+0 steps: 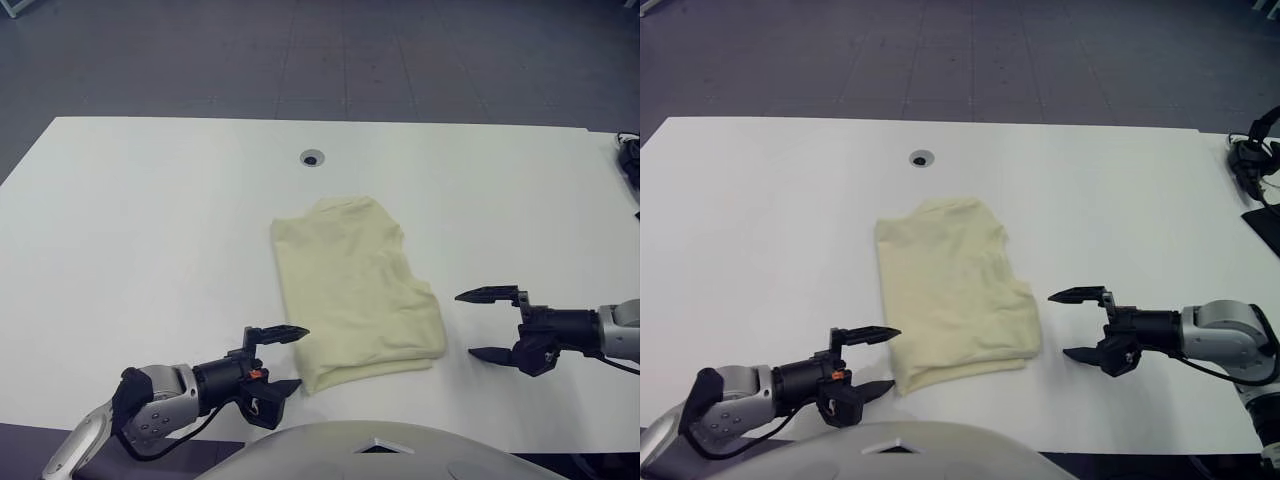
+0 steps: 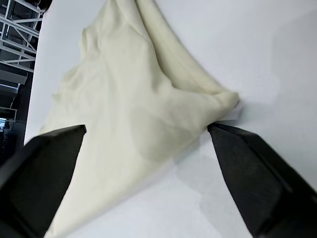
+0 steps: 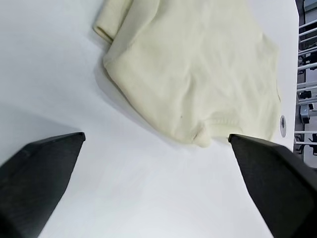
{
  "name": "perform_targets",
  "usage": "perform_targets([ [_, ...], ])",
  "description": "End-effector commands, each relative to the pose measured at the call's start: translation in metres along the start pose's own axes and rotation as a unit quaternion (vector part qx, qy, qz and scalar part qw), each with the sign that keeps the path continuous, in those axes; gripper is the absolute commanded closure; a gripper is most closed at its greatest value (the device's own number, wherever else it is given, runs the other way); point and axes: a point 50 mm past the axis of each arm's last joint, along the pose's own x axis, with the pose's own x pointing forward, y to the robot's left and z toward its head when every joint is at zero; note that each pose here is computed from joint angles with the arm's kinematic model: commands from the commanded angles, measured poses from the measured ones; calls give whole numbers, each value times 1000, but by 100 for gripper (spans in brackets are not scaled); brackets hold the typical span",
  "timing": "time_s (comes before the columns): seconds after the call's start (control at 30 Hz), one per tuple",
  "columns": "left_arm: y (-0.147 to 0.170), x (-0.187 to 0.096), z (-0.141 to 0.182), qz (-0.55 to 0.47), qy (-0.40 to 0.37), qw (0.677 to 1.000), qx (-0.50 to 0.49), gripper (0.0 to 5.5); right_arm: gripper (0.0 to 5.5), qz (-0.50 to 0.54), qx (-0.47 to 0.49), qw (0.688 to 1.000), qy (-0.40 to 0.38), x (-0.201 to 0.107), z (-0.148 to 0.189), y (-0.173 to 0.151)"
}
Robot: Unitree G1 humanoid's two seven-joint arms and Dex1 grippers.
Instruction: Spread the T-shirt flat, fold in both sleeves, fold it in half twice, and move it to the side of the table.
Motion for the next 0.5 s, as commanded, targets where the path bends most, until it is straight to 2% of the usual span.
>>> perform_targets([
  [0.03,-10,5,-6,-28,14,1000,-2,166,39,60,5,998,-31,19,5,17],
  [0.5,-18,8,-2,-53,0,999,-12,393,259,90,-18,992,-87,45,10,18],
])
